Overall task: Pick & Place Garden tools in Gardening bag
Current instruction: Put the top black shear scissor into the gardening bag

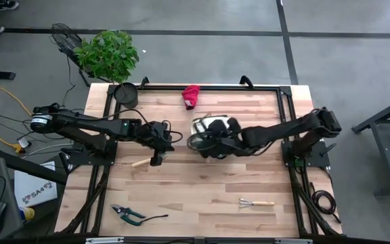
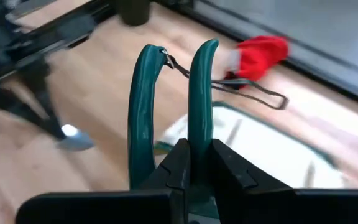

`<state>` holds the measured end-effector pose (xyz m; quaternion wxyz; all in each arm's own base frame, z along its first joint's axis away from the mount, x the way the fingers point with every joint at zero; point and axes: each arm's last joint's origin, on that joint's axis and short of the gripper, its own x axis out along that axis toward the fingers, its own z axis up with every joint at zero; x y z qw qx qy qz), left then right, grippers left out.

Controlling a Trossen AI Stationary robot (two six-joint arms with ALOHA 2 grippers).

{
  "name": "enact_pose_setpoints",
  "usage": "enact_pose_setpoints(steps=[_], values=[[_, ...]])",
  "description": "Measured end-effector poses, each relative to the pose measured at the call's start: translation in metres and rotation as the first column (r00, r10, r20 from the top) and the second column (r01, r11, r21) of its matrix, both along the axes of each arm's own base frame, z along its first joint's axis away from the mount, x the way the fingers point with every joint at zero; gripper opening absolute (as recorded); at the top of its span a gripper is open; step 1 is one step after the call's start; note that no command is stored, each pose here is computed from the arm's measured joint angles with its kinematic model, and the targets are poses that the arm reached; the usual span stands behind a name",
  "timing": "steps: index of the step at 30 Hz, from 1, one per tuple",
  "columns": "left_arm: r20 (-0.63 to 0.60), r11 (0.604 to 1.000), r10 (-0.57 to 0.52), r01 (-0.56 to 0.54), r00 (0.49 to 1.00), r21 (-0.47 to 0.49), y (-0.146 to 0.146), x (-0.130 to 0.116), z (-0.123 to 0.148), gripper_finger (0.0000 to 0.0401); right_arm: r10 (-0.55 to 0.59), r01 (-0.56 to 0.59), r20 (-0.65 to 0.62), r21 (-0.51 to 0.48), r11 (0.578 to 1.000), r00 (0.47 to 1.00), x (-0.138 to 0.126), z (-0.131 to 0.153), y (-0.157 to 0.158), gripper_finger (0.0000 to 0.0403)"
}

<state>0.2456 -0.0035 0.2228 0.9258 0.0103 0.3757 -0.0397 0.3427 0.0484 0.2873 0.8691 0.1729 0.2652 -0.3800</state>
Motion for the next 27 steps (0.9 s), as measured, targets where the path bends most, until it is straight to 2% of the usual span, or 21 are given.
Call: enact_pose_setpoints(steps=[4, 11, 19, 27], values=[[0.002, 1.000, 0.002, -0.002, 1.000, -0.002, 0.000, 0.000, 0.000, 0.0000, -0.061, 0.060, -0.054, -0.021, 0.998, 0.997, -0.014, 0.003, -0.004, 0.0031], [0.004, 1.000, 0.015, -0.015, 1.000, -0.016, 0.000, 0.000, 0.000, 0.0000, -0.185, 0.186, -0.162, -0.011, 0.983, 0.969, -0.034, -0.010, -0.005, 0.0031], [0.003, 1.000, 0.016, -0.016, 1.000, -0.016, 0.000, 0.000, 0.000, 0.0000, -0.263, 0.269, -0.243, -0.006, 0.963, 0.934, -0.050, -0.026, -0.004, 0.0031], [0.027, 1.000, 0.026, -0.026, 0.999, -0.013, 0.000, 0.002, 0.002, 0.0000, -0.322, 0.332, -0.304, -0.022, 0.943, 0.896, -0.062, -0.027, -0.005, 0.0031]])
